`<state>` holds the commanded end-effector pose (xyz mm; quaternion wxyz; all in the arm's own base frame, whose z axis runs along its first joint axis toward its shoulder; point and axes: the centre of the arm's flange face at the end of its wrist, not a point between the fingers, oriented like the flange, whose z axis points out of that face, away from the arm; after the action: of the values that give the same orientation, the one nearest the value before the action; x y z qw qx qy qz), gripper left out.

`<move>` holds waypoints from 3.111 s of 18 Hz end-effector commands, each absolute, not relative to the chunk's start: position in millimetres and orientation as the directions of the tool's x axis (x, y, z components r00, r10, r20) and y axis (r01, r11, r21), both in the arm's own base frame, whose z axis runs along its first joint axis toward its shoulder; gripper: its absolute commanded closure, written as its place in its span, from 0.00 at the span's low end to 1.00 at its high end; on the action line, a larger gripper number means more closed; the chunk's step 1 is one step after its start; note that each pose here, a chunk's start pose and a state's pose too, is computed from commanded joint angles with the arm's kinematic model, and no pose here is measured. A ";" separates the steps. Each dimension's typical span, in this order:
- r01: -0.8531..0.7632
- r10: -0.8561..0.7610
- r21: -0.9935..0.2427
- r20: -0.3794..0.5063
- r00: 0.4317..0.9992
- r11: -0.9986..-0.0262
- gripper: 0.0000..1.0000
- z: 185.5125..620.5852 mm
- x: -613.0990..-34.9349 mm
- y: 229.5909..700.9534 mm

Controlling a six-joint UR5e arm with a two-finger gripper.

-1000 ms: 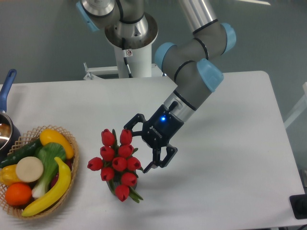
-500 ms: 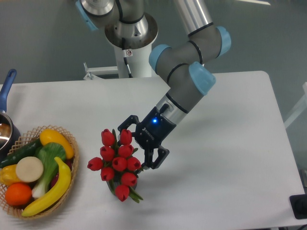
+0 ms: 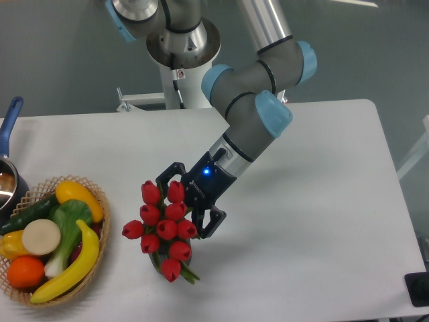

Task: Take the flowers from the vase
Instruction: 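Close the gripper on the tulip stems, then lift the gripped tulips up out of the grey vase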

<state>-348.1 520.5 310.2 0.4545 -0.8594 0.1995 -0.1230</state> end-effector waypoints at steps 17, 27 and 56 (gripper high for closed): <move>-0.218 -0.459 -0.830 0.051 0.887 -0.514 0.00 300.4 -346.4 525.1; -0.207 -0.464 -0.846 0.052 0.884 -0.491 0.00 305.8 -344.5 525.8; -0.146 -0.450 -0.892 0.070 0.890 -0.427 0.59 328.1 -347.7 515.3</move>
<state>-347.7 515.3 328.1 0.5042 -0.8312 0.1792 -0.1510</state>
